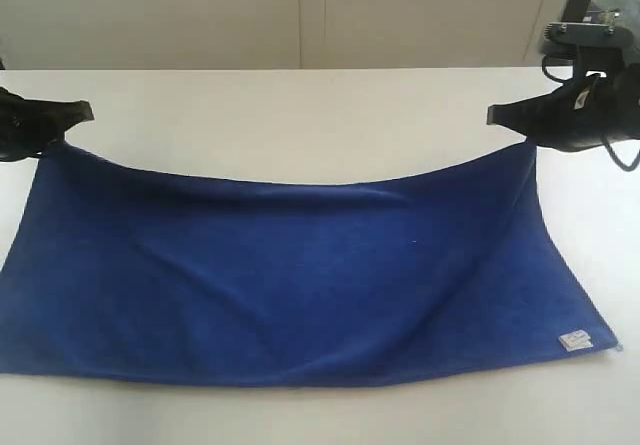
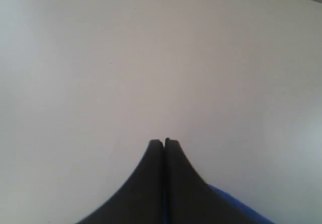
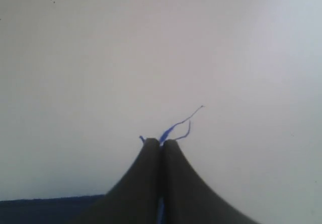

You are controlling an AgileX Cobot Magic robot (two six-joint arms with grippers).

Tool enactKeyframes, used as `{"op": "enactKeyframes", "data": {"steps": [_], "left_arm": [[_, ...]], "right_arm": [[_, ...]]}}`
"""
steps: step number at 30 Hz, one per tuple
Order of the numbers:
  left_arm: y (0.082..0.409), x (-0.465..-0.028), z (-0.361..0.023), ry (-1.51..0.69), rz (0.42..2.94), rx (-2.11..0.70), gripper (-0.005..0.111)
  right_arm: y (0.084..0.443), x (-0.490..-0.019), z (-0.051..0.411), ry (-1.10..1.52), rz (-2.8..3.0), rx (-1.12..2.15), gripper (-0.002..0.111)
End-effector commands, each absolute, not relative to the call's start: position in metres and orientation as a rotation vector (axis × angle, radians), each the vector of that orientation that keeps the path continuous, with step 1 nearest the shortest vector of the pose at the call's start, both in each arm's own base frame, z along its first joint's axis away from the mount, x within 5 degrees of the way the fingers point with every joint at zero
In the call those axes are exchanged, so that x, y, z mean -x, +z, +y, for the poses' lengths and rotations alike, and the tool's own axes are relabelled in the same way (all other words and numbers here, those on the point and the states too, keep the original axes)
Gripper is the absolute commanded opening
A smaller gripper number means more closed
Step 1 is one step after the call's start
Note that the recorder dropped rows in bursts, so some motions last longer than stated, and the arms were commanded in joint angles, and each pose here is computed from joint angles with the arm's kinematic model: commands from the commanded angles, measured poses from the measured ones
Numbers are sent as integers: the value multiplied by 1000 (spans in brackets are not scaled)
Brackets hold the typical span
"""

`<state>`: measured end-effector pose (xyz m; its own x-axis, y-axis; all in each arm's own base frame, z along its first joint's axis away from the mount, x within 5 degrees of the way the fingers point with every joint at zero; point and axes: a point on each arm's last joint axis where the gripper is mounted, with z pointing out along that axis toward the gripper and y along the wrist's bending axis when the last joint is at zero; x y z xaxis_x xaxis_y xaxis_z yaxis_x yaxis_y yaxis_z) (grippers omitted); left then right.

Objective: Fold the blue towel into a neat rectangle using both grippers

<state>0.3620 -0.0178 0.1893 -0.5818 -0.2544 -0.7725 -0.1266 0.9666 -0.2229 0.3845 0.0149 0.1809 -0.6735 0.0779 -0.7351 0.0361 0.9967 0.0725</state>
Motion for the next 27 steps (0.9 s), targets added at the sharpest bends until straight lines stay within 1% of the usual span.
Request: {"op": "enactKeyframes", "data": {"steps": [1, 9, 11, 13, 17, 18, 19, 21, 23, 24, 27], "left_arm": [[185, -366, -16, -181, 2172, 283, 0], [177, -369, -16, -177, 2185, 286, 0], [177, -369, -16, -183, 2181, 301, 0], [177, -369, -16, -191, 2177, 327, 2], [177, -369, -15, -194, 2175, 339, 19], [177, -369, -15, -189, 2176, 331, 28], [177, -369, -15, -188, 2177, 328, 34], [177, -369, -15, -176, 2177, 305, 47], [177, -369, -15, -177, 2177, 306, 55], [177, -369, -14, -175, 2176, 309, 57], [178, -369, -13, -172, 2172, 310, 58]], "right_arm": [[178, -390, 13, 67, 2287, -73, 0], [178, -391, 14, 72, 2271, -71, 1], [178, -391, 14, 72, 2271, -71, 7], [178, -391, 14, 72, 2269, -71, 16], [178, -391, 14, 72, 2269, -71, 36], [178, -391, 14, 72, 2269, -71, 41], [178, -391, 14, 72, 2269, -71, 43], [178, -391, 14, 72, 2269, -71, 45], [178, -391, 14, 72, 2273, -74, 45], [178, -391, 14, 72, 2273, -74, 45], [177, -388, 13, 62, 2308, -78, 45]]}}
